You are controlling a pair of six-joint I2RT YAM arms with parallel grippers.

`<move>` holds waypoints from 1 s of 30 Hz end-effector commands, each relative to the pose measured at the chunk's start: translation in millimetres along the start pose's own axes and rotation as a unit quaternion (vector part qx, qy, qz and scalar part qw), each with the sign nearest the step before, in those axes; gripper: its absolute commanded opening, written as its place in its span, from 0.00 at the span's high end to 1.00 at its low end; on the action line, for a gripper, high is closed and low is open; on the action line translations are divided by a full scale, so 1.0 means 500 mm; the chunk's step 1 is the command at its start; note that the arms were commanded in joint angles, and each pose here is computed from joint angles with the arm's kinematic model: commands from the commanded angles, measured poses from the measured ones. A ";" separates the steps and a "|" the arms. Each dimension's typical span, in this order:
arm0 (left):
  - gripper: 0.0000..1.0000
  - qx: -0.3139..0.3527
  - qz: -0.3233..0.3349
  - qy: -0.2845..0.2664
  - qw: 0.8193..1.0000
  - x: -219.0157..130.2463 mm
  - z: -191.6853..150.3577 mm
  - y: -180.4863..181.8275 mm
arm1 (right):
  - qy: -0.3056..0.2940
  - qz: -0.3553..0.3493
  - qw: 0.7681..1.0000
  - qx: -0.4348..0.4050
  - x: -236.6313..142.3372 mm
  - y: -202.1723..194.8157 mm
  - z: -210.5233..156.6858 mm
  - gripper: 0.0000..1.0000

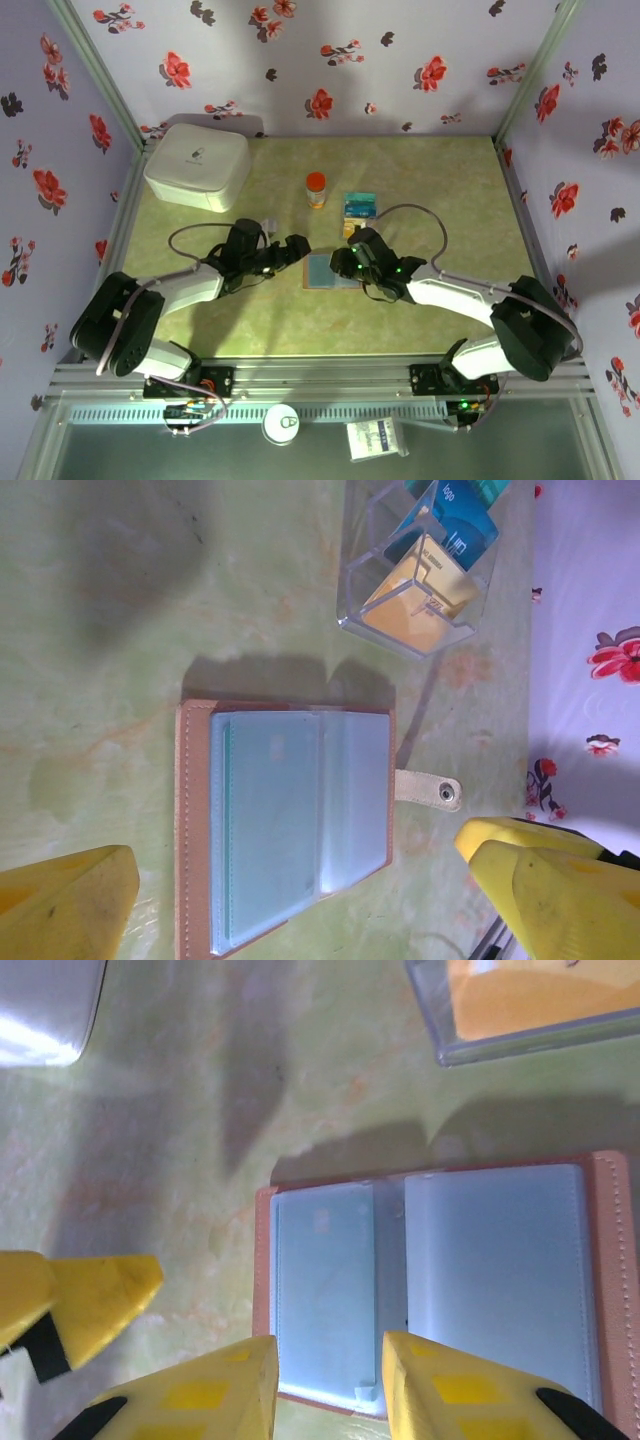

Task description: Take the credit cards out of the card holder

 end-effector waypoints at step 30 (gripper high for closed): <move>1.00 -0.003 -0.015 0.080 0.997 0.035 -0.004 -0.003 | 0.076 -0.065 0.995 0.004 0.063 0.031 0.026 0.72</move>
Point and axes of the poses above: each hand's point on the last joint's axis, 136 mm out from that joint toward the fingers, its own x axis out along the fingers, its own y axis along the line the jaws close on, z = x × y, the point moved 5 cm from there along -x, back along the fingers, and after that the axes turned 12 degrees about x, right-handed, at the moved point
